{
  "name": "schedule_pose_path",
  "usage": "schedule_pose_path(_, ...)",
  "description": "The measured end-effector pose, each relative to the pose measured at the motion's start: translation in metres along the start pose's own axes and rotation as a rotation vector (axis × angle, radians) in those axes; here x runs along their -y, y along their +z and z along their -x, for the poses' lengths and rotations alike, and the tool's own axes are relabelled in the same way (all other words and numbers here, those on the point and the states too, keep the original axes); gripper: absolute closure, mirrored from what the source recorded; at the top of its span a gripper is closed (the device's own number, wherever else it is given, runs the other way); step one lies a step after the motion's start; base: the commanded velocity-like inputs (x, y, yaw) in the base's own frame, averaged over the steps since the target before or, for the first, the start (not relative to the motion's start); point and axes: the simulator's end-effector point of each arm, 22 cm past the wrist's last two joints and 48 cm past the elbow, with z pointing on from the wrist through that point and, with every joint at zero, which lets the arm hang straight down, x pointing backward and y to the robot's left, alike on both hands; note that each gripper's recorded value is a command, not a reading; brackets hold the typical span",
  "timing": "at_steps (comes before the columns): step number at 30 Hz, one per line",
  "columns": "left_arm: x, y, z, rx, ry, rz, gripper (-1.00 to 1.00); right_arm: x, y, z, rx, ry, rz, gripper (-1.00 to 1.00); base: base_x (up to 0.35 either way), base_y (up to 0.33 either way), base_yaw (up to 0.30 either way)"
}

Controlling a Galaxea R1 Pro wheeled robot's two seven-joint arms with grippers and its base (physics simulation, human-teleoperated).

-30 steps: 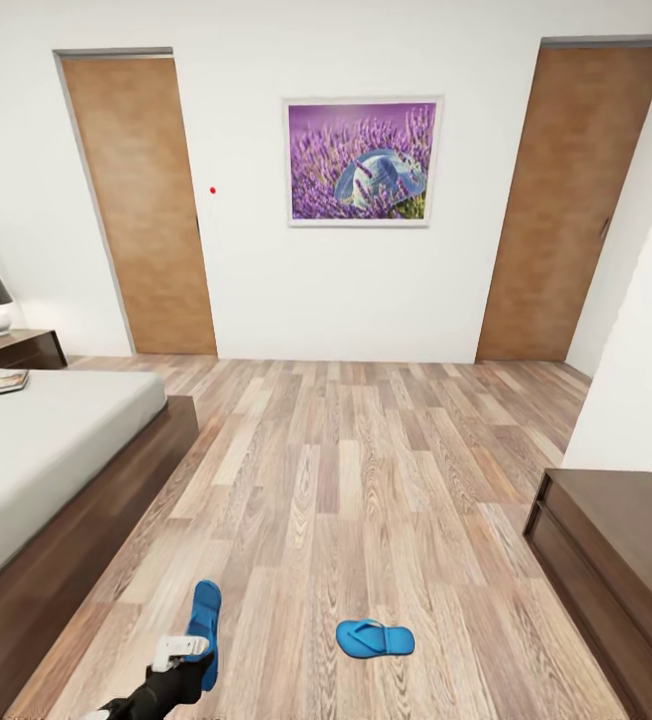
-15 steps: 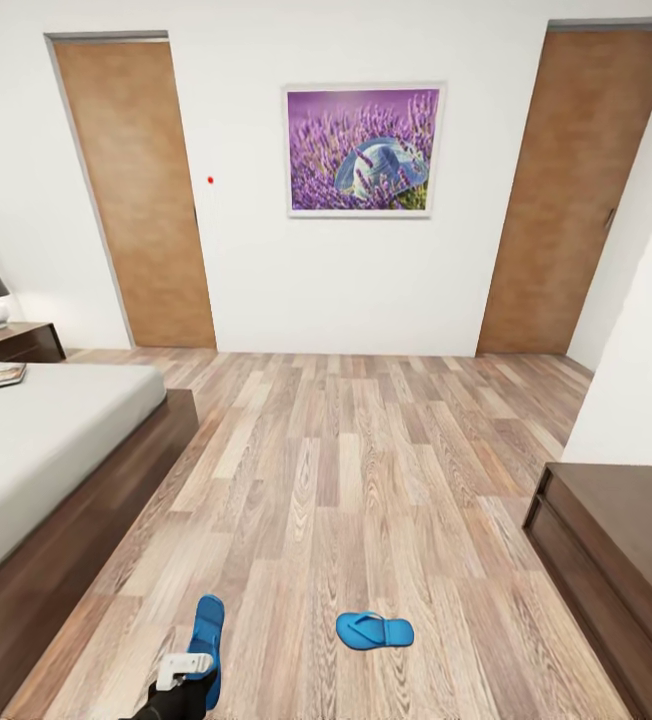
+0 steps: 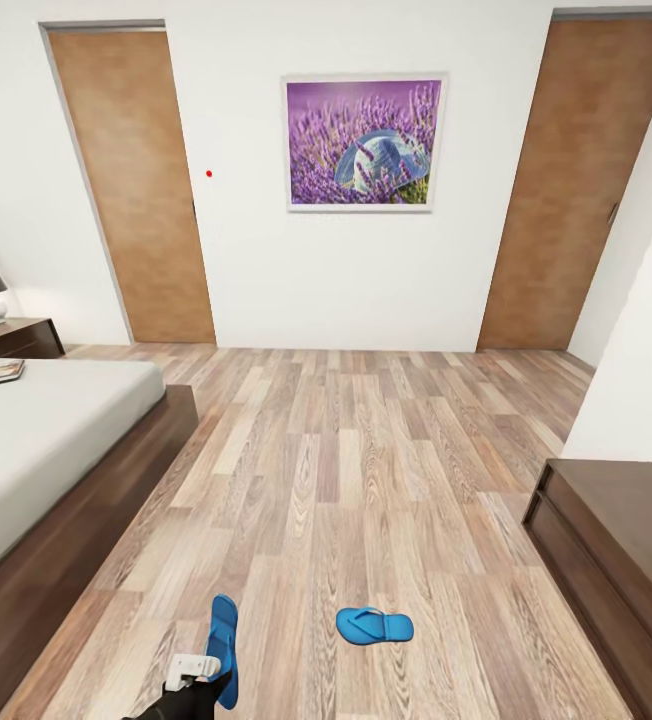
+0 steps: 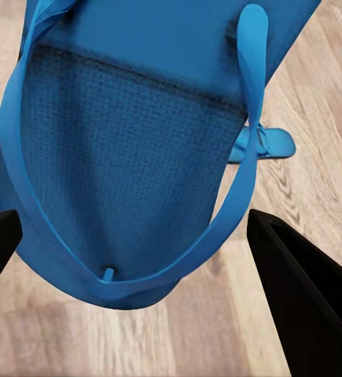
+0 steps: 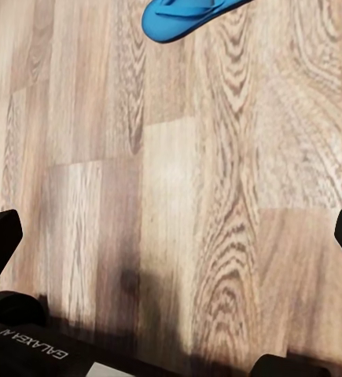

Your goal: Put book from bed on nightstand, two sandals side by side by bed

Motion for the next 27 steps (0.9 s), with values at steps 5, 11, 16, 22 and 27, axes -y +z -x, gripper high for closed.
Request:
schedule_pose_path(5, 0.0007, 0.0000, -0.0001, 0.000, 0.000, -0.003, 1.00, -0.0003, 0.0004, -0.0010, -0.003, -0.002, 0.001, -1.00, 0.000, 0.000, 0.000)
schedule_pose_path(11, 0.0007, 0.0000, -0.0002, -0.001, -0.001, -0.004, 1.00, -0.0004, 0.0004, -0.0013, -0.004, -0.002, 0.001, -1.00, 0.000, 0.000, 0.000)
schedule_pose_path(16, 0.0006, 0.0000, -0.0001, -0.001, -0.002, -0.003, 1.00, -0.0010, 0.0009, -0.0017, -0.005, -0.002, 0.002, -1.00, 0.000, 0.000, 0.000)
schedule_pose_path(22, 0.0004, -0.0001, -0.0001, 0.000, -0.002, -0.002, 1.00, -0.0013, 0.0011, -0.0019, -0.005, -0.002, 0.002, -1.00, 0.000, 0.000, 0.000)
schedule_pose_path(27, 0.0004, -0.0001, -0.0001, 0.000, -0.003, -0.002, 1.00, -0.0012, 0.0011, -0.0018, -0.005, -0.002, 0.002, -1.00, 0.000, 0.000, 0.052)
